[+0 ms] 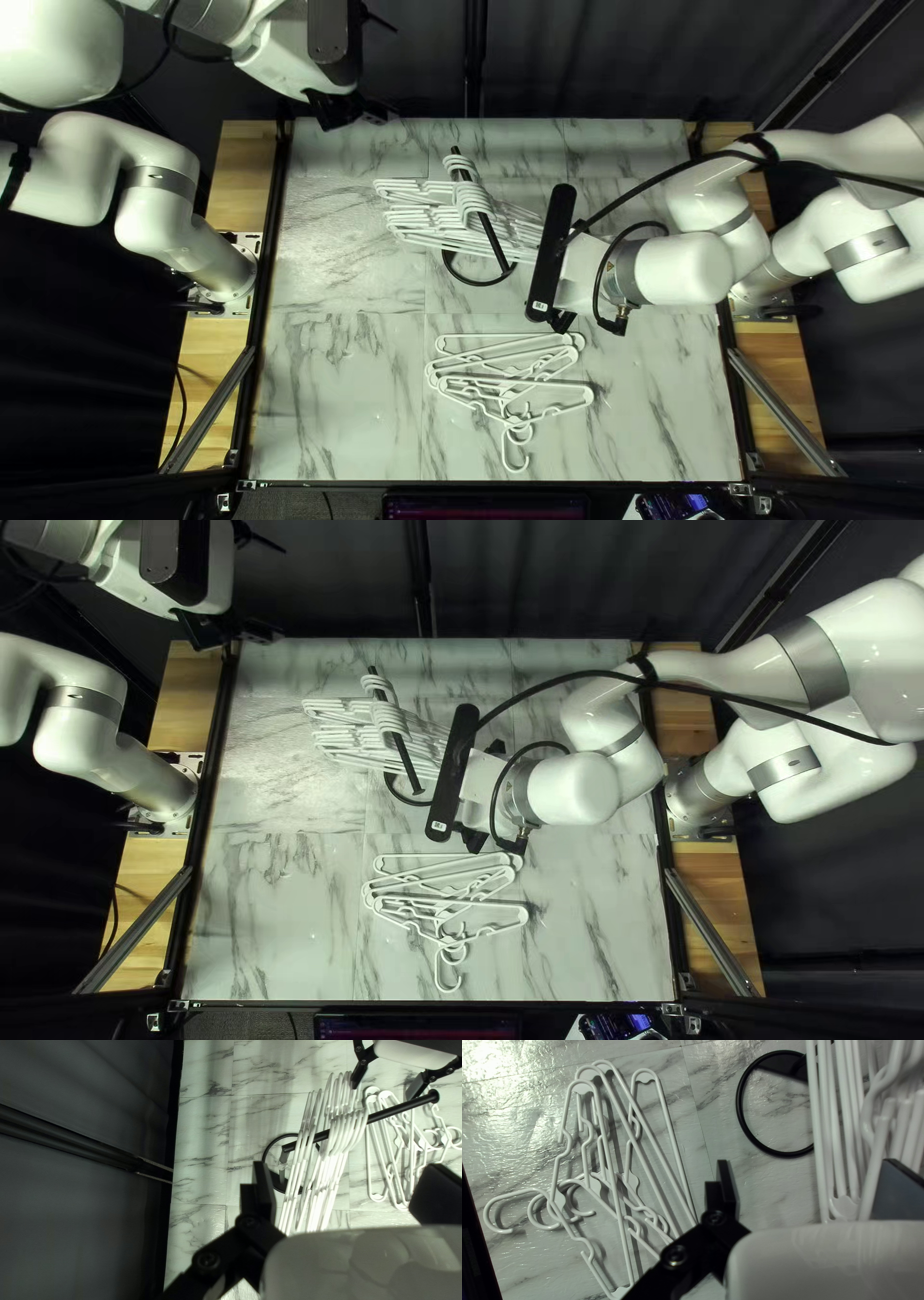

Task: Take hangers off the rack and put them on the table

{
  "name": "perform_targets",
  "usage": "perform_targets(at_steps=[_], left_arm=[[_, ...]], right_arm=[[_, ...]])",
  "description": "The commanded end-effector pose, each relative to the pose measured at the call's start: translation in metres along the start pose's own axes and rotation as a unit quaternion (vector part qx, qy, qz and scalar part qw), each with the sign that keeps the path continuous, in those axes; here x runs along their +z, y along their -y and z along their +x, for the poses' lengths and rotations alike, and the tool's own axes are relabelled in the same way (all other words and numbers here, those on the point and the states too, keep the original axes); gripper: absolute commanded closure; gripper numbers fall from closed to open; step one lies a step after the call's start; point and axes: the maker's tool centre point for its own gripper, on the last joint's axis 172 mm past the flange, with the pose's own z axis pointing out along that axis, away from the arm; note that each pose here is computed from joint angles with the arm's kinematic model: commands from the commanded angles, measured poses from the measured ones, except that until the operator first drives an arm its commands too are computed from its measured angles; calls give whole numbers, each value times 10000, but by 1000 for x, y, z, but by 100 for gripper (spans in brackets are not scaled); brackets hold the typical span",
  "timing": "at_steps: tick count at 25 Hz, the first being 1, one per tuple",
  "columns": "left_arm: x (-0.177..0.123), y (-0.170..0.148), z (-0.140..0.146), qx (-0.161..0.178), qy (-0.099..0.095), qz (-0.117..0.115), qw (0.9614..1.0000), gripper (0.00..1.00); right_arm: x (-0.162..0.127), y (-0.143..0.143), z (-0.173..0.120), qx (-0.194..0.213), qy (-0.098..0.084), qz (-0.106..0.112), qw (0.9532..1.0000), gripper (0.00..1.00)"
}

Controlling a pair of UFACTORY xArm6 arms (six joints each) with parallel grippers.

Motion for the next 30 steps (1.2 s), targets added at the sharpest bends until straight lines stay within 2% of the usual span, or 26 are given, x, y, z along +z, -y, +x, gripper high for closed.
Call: perform_targets(at_steps=[1,6,12,19,22,24,25,27,28,29,30], left_arm=[[0,0,0,0,0,0,10000,0],[0,0,0,0,0,0,10000,0],[0,0,0,0,0,0,10000,0],[0,0,0,0,0,0,10000,0],[0,0,0,0,0,0,10000,0],[0,0,0,0,0,0,10000,0],[0,0,0,0,0,0,10000,0],[0,0,0,0,0,0,10000,0],[0,0,0,0,0,0,10000,0],[0,0,0,0,0,0,10000,0],[0,0,0,0,0,0,10000,0]], right_arm=[[-1,-4,0,-19,-6,-18,10000,98],[-10,-15,4,-13,-48,-57,10000,100],[-29,-14,10,-40,-129,-127,9998,100],[-55,19,2,-306,-360,-111,9988,100],[-60,43,-10,-645,-384,-48,9972,100],[-60,64,-19,-987,-385,28,9944,100],[-58,74,-23,-1239,-376,83,9915,100],[-48,92,-37,-1710,-226,289,9846,100],[-41,90,-48,-1987,-28,439,9791,100],[-39,87,-52,-2077,74,492,9769,100],[-39,87,-52,-2077,74,492,9769,100]])
